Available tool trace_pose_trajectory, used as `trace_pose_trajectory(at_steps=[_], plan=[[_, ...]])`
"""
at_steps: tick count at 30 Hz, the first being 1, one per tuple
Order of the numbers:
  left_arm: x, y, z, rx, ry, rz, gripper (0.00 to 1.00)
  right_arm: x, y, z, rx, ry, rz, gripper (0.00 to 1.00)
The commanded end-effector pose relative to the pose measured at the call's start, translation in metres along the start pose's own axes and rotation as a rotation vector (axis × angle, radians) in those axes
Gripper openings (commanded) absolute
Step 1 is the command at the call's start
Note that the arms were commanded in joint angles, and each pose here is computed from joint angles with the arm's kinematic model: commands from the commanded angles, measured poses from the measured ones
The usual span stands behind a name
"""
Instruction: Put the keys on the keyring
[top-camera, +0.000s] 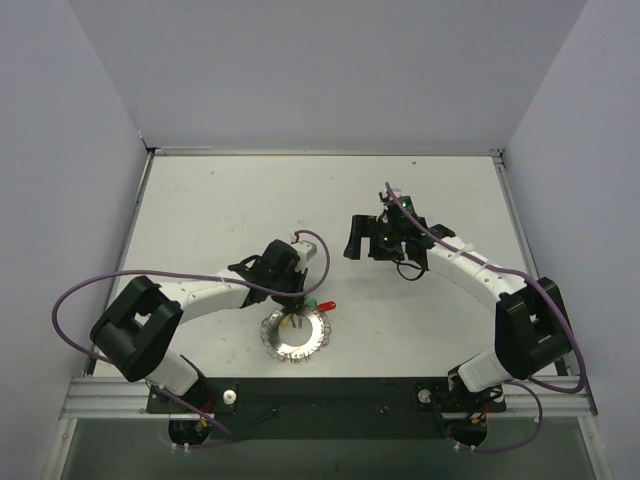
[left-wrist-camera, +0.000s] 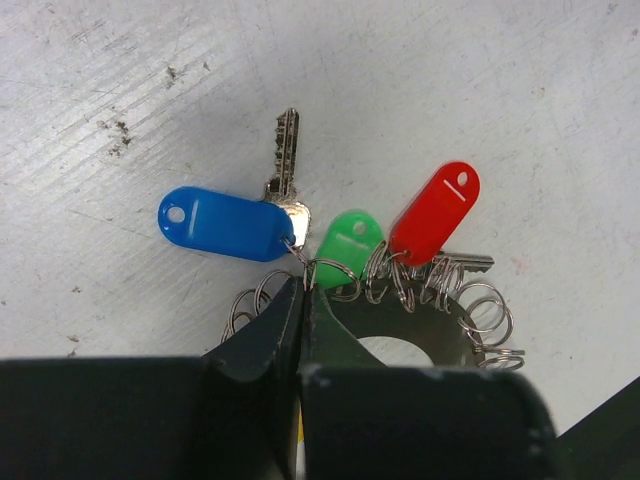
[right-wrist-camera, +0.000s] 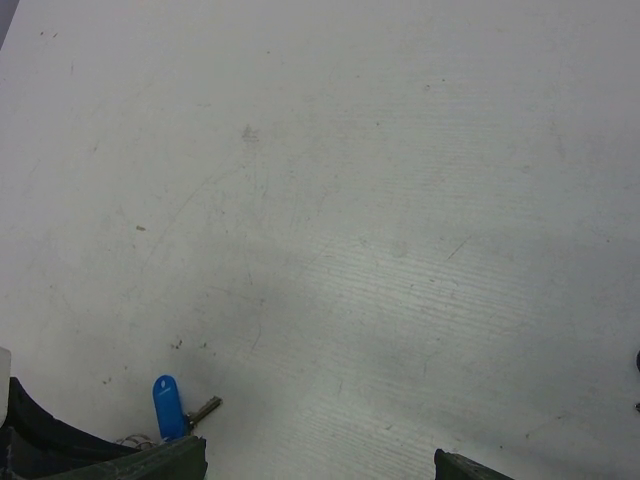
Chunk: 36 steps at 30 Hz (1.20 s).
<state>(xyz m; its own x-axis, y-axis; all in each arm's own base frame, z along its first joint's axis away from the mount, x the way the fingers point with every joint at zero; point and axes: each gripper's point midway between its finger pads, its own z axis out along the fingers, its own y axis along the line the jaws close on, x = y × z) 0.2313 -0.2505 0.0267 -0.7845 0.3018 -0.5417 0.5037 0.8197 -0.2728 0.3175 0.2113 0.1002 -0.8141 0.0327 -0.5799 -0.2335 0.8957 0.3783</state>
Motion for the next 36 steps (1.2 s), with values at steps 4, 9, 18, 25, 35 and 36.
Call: trace_pose_trajectory(at_steps=[4, 9, 18, 25, 35, 36], plan=[[-0.035, -0.006, -0.005, 0.003, -0.102, 0.027, 0.0, -0.014, 0.007, -0.006, -0.001, -0.026, -0.018, 0.95], [-0.051, -0.014, -0.023, 0.03, -0.17, 0.053, 0.0, -0.021, 0.007, -0.017, 0.003, -0.058, -0.031, 0.95], [-0.087, -0.042, -0.075, 0.137, -0.341, 0.156, 0.0, -0.041, 0.035, -0.052, -0.121, -0.147, -0.073, 0.95], [-0.106, -0.06, -0.113, 0.208, -0.46, 0.246, 0.0, -0.053, 0.084, -0.087, -0.389, -0.234, -0.141, 0.95], [-0.121, -0.069, -0.13, 0.232, -0.52, 0.27, 0.0, -0.036, 0.149, -0.117, -0.603, -0.178, -0.328, 0.82], [-0.122, -0.071, -0.131, 0.238, -0.528, 0.272, 0.0, -0.028, 0.147, -0.109, -0.586, -0.134, -0.341, 0.79]])
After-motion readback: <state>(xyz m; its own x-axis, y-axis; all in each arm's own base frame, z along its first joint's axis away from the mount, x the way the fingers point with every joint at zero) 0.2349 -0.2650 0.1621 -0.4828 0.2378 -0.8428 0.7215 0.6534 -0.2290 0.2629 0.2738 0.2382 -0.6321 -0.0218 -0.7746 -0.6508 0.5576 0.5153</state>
